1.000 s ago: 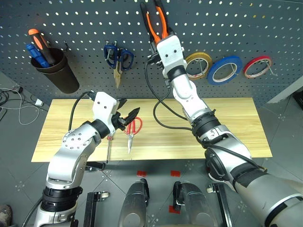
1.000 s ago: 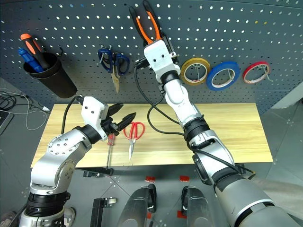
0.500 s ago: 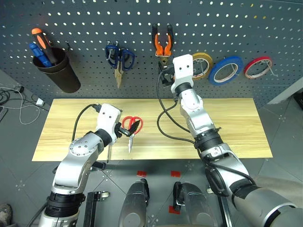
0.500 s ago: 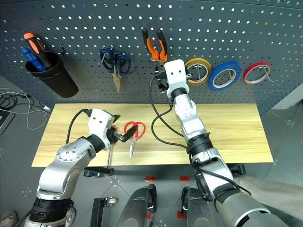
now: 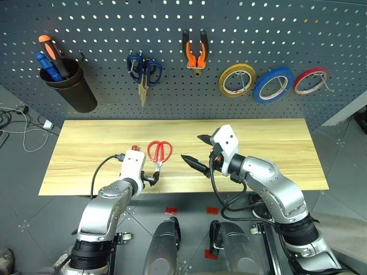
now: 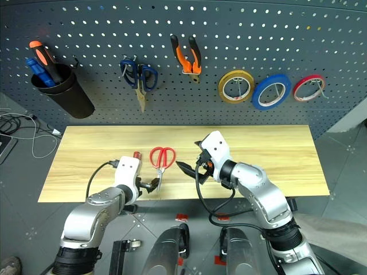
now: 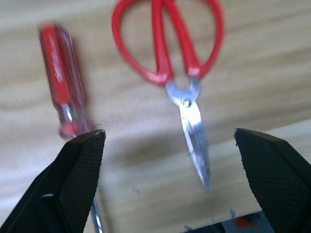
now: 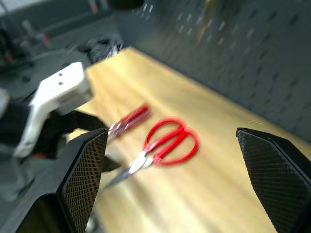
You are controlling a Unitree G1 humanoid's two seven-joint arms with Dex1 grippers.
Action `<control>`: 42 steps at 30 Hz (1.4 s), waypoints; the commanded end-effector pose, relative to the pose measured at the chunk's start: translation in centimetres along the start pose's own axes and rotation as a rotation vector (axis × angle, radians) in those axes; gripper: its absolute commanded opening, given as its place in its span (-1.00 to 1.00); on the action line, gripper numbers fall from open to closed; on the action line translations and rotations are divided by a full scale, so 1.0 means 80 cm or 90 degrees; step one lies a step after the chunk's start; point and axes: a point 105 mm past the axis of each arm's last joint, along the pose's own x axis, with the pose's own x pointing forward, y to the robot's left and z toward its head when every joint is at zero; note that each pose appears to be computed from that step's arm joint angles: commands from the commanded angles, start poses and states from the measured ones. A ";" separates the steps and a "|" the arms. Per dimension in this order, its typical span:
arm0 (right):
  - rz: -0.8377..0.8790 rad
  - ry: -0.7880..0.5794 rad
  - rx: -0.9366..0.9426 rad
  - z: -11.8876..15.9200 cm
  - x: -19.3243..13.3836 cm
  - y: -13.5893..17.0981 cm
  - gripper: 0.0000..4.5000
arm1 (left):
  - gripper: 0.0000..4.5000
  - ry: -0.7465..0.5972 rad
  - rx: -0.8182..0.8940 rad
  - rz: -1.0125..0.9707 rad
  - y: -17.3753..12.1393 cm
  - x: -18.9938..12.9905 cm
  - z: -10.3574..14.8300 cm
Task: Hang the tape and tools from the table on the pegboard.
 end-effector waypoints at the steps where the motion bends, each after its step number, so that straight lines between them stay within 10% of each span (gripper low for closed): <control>1: 0.033 -0.033 -0.015 0.020 -0.004 0.014 1.00 | 0.99 0.010 -0.014 0.028 -0.008 0.012 0.001; 9: 0.090 0.008 0.024 0.005 -0.016 0.022 1.00 | 0.91 0.077 -0.061 0.041 -0.036 0.045 -0.017; 23: 0.088 0.086 -0.042 -0.006 -0.042 -0.003 1.00 | -0.87 0.104 -0.102 0.028 -0.032 0.063 -0.016; 31: 0.065 0.085 -0.089 0.001 -0.052 -0.006 1.00 | -0.87 -0.017 -0.120 -0.021 -0.034 0.047 0.015; 42: -0.035 -0.140 -0.190 0.077 -0.067 0.020 1.00 | -0.87 -0.316 0.177 0.108 0.003 -0.076 0.041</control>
